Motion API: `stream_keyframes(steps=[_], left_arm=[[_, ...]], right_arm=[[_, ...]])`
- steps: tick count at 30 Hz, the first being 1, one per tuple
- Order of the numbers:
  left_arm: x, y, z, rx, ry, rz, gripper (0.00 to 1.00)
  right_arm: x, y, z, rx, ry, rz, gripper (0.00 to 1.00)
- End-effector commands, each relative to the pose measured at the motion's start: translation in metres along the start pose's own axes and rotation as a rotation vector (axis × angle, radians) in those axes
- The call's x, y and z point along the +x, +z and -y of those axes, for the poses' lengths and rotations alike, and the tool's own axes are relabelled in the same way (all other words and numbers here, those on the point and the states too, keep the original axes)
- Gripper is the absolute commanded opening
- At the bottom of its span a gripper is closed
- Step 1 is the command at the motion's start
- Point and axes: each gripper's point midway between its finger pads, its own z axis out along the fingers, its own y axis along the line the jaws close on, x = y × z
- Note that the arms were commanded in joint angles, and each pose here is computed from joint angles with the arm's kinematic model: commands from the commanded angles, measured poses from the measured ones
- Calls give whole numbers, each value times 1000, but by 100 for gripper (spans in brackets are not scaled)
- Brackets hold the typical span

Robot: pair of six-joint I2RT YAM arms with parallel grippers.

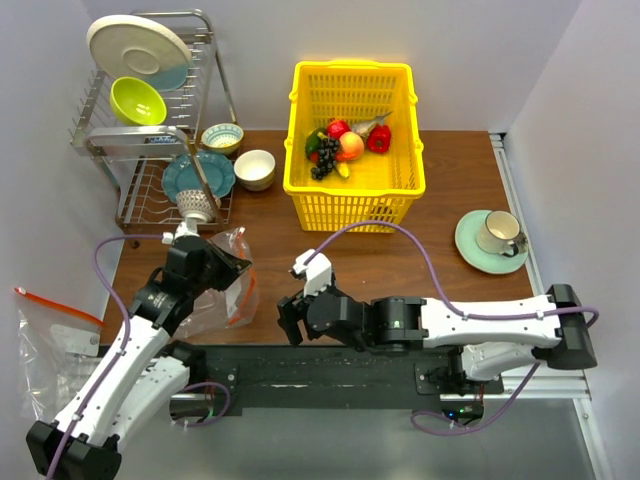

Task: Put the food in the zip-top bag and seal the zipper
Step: Pick up the zipper food storage bag at the corner of the board, then open the zipper of the food storage bag.

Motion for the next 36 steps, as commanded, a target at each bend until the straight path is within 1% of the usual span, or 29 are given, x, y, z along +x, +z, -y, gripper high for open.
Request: stream_keyframes(steps=[1, 3, 4, 5, 9, 11, 19, 21, 26, 31, 35, 36], left_arm=[[-11, -10, 28, 87, -30, 32, 0], [-12, -12, 30, 94, -32, 35, 0], [-12, -13, 30, 95, -33, 36, 0], [-12, -14, 30, 96, -33, 38, 0], [-11, -15, 30, 99, -39, 31, 0], [-11, -17, 32, 104, -45, 28, 0], [-10, -23, 35, 123, -58, 27, 0], [-10, -24, 35, 124, -58, 24, 0], [-9, -24, 36, 125, -60, 18, 0], [-10, -24, 35, 119, -59, 20, 0], [-10, -26, 36, 124, -59, 21, 0], [-9, -26, 36, 125, -59, 19, 0]], right_arm=[[-44, 11, -16, 28, 72, 136, 70], [-52, 16, -22, 29, 81, 157, 67], [-51, 19, -24, 31, 80, 157, 63], [-51, 25, -27, 37, 76, 154, 62], [-54, 40, -25, 62, 93, 149, 60], [-53, 45, -20, 77, 104, 145, 57], [-53, 70, -13, 52, 126, 118, 49], [-52, 73, -17, 33, 125, 110, 45], [-47, 87, -23, 21, 113, 79, 46], [-47, 94, -26, 19, 104, 75, 46], [-43, 100, -15, 72, 105, 61, 34], [-43, 101, -12, 79, 112, 62, 26]])
